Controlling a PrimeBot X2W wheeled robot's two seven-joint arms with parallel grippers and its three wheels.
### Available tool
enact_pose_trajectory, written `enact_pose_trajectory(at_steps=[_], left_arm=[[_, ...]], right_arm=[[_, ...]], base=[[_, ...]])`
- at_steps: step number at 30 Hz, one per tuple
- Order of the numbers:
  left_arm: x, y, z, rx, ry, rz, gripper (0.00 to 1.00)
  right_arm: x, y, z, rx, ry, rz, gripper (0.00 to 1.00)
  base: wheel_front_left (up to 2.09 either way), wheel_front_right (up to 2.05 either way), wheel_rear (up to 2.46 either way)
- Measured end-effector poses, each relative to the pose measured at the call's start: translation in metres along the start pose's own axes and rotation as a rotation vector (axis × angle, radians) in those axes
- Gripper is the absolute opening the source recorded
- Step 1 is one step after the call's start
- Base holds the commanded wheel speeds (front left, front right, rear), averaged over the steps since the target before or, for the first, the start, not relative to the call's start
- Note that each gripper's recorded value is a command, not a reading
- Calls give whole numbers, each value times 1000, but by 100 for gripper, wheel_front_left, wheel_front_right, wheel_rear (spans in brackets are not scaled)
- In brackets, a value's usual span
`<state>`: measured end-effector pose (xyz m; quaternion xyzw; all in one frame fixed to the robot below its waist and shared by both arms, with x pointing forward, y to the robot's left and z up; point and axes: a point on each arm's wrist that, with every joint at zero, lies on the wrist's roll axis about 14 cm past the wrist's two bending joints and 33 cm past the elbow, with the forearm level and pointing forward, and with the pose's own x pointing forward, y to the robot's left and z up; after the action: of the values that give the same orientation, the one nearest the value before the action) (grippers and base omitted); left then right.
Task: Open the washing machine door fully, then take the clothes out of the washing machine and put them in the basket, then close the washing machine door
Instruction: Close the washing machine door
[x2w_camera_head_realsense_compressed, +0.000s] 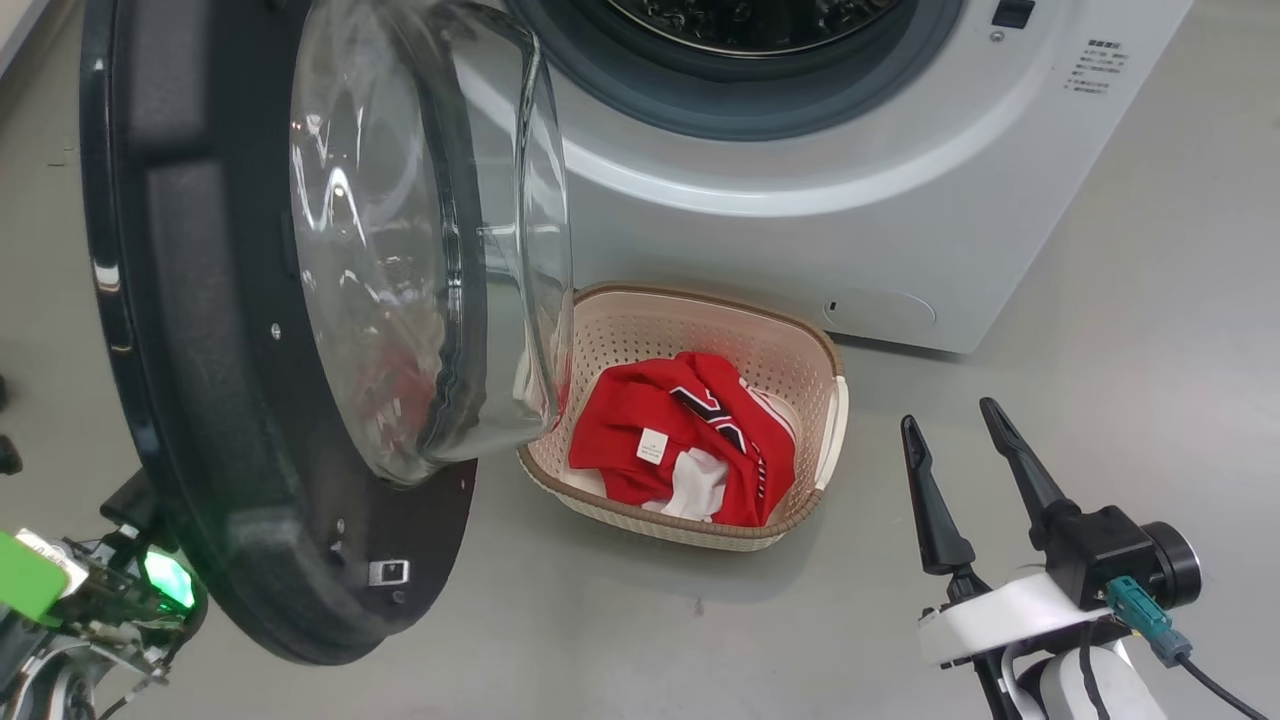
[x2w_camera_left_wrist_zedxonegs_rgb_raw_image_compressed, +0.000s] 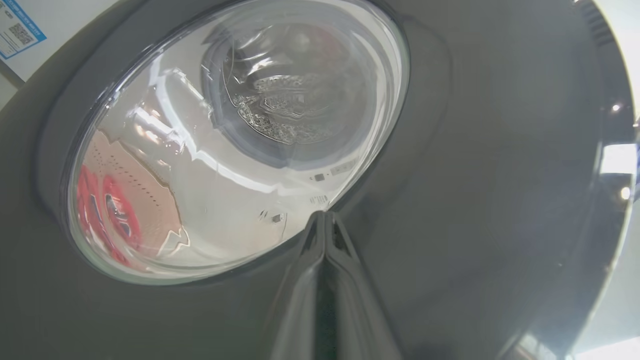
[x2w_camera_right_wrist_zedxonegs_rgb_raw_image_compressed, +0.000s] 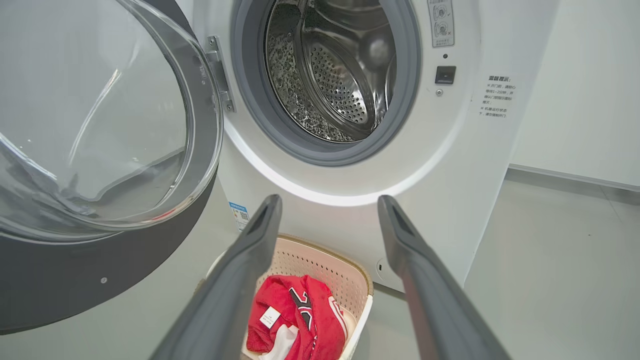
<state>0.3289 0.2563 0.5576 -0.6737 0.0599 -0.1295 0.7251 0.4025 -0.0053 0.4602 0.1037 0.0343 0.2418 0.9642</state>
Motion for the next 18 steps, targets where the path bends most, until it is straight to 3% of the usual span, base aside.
enact_pose_trajectory(at_steps=[18], left_arm=[[59,-3,-71,-39,299,-75,0]], right_arm=[[-16,-43,19,-9,-53,-141,100]], base=[[0,0,0]])
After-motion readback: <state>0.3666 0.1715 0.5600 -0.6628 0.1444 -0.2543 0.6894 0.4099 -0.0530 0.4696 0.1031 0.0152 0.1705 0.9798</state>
